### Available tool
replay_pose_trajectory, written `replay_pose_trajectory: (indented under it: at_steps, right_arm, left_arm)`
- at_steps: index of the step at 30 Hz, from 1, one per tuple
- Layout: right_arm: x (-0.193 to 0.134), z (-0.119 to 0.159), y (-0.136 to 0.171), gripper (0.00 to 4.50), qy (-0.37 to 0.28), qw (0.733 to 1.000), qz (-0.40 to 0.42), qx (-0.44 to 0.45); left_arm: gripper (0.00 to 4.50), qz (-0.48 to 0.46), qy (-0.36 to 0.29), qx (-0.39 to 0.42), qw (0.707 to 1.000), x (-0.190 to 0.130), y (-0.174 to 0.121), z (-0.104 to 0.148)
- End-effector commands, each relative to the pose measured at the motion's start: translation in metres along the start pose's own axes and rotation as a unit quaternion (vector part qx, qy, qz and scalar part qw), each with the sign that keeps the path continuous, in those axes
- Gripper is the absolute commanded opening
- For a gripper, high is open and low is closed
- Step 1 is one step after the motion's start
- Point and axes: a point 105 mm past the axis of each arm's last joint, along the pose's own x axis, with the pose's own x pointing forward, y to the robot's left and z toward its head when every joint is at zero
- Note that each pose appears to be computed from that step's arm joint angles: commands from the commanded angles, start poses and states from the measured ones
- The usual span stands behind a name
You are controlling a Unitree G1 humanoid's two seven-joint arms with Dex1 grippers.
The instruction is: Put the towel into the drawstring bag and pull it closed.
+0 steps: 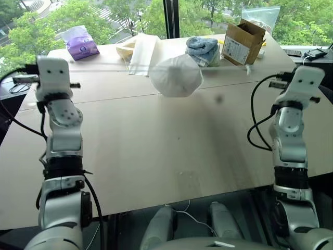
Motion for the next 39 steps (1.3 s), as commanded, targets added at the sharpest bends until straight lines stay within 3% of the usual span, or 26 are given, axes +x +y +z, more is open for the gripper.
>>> replay_pose_trajectory:
  at_steps: [1,4,6,9,14,17,19,22,26,32,36,39]
  right_arm:
    - [0.022,0.048,-0.008,0.0,-0.094,0.995,0.002,-0.03]
    - [0.032,0.074,-0.009,0.0,-0.14,0.989,0.004,-0.046]
    - [0.031,0.072,0.006,0.0,-0.134,0.989,0.043,-0.044]
    - [0.01,0.049,0.045,0.0,-0.105,0.984,0.14,-0.045]
    - [0.008,0.071,0.04,0.0,-0.144,0.981,0.124,-0.047]
    - [0.001,0.046,0.055,0.0,-0.101,0.98,0.167,-0.045]
    - [0.003,0.043,0.047,0.0,-0.096,0.982,0.154,-0.046]
    - [0.022,0.06,0.009,0.0,-0.128,0.987,0.07,-0.07]
    - [0.031,0.039,-0.035,0.0,-0.085,0.992,-0.026,-0.084]
    - [0.026,0.006,-0.074,0.0,-0.017,0.99,-0.114,-0.085]
    - [0.022,-0.012,-0.072,0.0,0.02,0.992,-0.104,-0.073]
    - [0.018,-0.023,-0.064,0.0,0.042,0.993,-0.075,-0.077]
  left_arm:
    - [0.03,0.026,-0.064,-0.019,0.997,0.029,0.022,0.04]
    - [0.03,0.043,-0.094,-0.038,0.994,0.043,0.034,0.062]
    - [0.03,0.035,-0.086,-0.048,0.994,0.047,0.03,0.061]
    - [0.03,-0.056,-0.053,-0.054,0.996,0.035,-0.012,0.039]
    - [0.03,-0.109,-0.017,-0.106,0.988,0.021,-0.035,0.023]
    - [0.03,-0.195,0.0,-0.121,0.973,-0.004,-0.074,0.013]
    - [0.03,-0.186,-0.003,-0.131,0.974,-0.006,-0.071,0.012]
    - [0.03,-0.102,-0.015,-0.108,0.989,0.013,-0.029,0.014]
    - [0.03,-0.023,0.011,-0.073,0.997,0.017,0.004,-0.005]
    - [0.03,0.078,0.078,-0.041,0.993,0.006,0.04,-0.042]
    - [0.03,0.07,0.088,-0.039,0.993,0.002,0.038,-0.048]
    - [0.03,0.013,0.093,-0.052,0.994,-0.004,0.016,-0.052]
